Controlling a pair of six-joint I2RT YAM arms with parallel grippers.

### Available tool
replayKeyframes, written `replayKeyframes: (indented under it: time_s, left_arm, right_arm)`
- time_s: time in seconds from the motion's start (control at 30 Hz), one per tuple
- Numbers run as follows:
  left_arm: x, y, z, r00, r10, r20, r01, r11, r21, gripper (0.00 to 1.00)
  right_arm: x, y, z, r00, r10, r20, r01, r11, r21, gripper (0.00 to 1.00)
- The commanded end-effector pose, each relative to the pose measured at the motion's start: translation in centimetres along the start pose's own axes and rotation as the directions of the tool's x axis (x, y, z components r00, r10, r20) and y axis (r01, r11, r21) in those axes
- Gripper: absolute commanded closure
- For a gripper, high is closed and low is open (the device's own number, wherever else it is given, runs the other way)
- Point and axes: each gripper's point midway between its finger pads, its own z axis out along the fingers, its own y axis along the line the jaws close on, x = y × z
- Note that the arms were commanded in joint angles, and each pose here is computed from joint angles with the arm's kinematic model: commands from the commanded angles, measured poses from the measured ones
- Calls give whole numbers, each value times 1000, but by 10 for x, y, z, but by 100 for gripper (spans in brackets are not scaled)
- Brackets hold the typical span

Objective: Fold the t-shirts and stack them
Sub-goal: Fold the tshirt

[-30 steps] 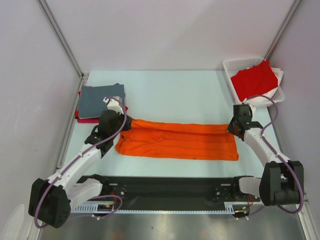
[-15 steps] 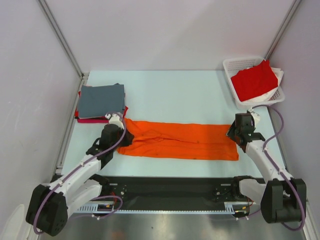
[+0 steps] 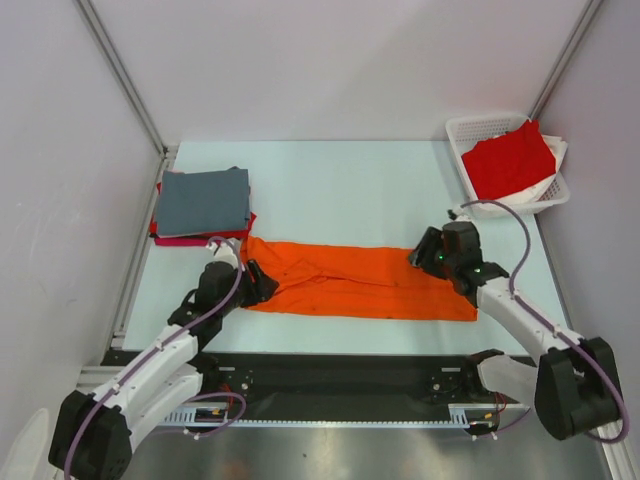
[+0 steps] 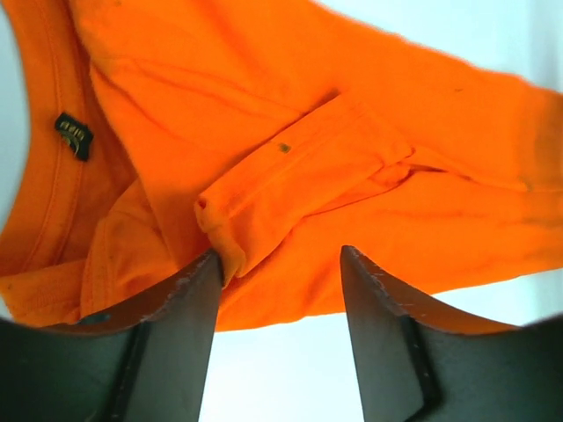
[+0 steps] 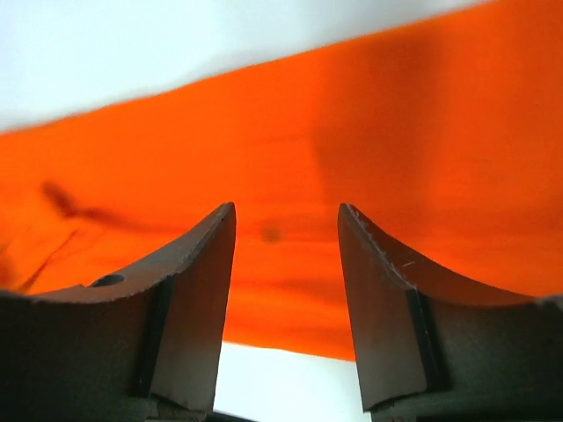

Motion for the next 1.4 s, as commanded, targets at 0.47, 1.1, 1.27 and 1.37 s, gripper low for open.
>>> replayKeyframes:
  time_s: [0.47, 1.1, 1.27, 1.37]
  left_arm:
    - [-87, -4, 19, 991, -85, 99, 104, 973, -207, 34]
    - [-32, 47, 77, 955, -286, -77, 228, 877, -423, 37]
    - [-19, 60, 67, 944, -315, -100, 226, 837, -499, 38]
    - [-15, 64, 64, 945, -312, -96, 225, 834, -503, 38]
  right_arm:
    - [69, 277, 48, 933, -319, -169, 146, 762, -630, 51]
    - [143, 278, 87, 840, -444, -312, 164, 756, -634, 62]
    - [151, 270, 81, 827, -457, -328, 160, 750, -642, 80]
    - [154, 273, 69, 821, -471, -323, 139, 714, -687, 97]
